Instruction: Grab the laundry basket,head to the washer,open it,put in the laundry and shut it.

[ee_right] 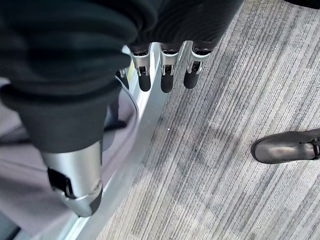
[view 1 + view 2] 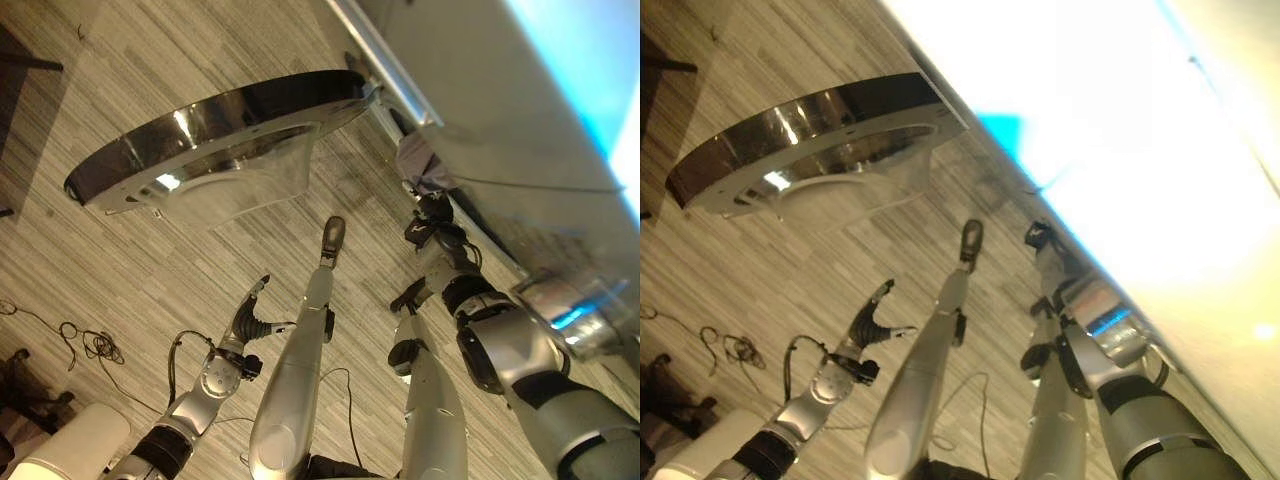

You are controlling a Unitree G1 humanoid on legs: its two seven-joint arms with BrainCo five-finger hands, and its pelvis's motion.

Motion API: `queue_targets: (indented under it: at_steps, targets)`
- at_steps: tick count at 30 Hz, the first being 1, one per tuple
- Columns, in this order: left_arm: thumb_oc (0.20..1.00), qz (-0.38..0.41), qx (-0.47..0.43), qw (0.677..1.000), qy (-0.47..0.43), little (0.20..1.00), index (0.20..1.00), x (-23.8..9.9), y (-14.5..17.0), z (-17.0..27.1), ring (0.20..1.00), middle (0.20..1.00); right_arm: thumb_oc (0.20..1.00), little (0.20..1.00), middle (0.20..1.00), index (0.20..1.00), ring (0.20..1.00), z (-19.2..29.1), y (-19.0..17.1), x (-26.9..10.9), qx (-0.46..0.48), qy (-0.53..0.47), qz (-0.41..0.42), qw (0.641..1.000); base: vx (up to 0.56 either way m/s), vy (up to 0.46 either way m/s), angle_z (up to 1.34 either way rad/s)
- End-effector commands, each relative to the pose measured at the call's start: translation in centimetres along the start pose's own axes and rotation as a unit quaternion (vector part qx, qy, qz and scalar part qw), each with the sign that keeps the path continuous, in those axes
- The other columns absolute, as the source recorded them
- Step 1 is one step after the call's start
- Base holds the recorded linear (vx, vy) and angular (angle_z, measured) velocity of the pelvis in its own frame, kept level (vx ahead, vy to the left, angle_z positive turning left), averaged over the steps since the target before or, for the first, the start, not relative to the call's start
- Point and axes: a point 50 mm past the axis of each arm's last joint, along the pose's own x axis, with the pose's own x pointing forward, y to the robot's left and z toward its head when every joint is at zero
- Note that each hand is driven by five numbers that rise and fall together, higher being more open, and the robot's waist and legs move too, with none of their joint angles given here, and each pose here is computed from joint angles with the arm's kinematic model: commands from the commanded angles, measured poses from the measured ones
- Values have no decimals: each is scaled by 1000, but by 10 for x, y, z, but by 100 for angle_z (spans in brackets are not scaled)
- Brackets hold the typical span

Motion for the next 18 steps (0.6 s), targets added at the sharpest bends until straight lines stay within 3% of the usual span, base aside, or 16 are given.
queue_targets:
  at_steps: [1, 7, 9, 11, 15, 17, 18]
  targets:
    - [1000, -12, -13, 1000, -13, 1000, 1000, -1, -7, 6, 1000, 1000, 1000, 1000, 1000, 1000, 1000, 19, -11, 2, 40, -47, -26, 998, 14, 4, 9]
    - [1000, -3, -16, 1000, -17, 1000, 1000, 1, -5, 8, 1000, 1000, 1000, 1000, 1000, 1000, 1000, 51, -2, 4, 107, -97, -27, 989, 15, 4, 6]
    - [1000, -2, -17, 1000, -20, 1000, 1000, 2, -5, 10, 1000, 1000, 831, 831, 831, 831, 831, 57, 0, 4, 121, -106, -25, 987, 3, 4, 2]
    - [1000, 1, -24, 999, -21, 1000, 1000, 3, -5, 11, 1000, 1000, 592, 592, 592, 592, 592, 75, 5, 3, 160, -137, -18, 977, 0, 0, 0]
    - [1000, 3, -26, 999, -19, 1000, 1000, 2, -4, 10, 1000, 1000, 536, 536, 536, 536, 536, 93, 7, 1, 162, -171, -4, 972, 0, 0, 0]
    - [1000, 5, -26, 999, -18, 1000, 1000, 3, -4, 9, 1000, 1000, 407, 407, 407, 407, 407, 105, 13, -1, 160, -193, 10, 968, 0, 0, 0]
    - [1000, 9, -26, 999, -19, 1000, 1000, 4, -1, 10, 1000, 1000, 300, 300, 300, 300, 300, 118, 20, -5, 158, -221, 28, 962, 0, 0, 0]
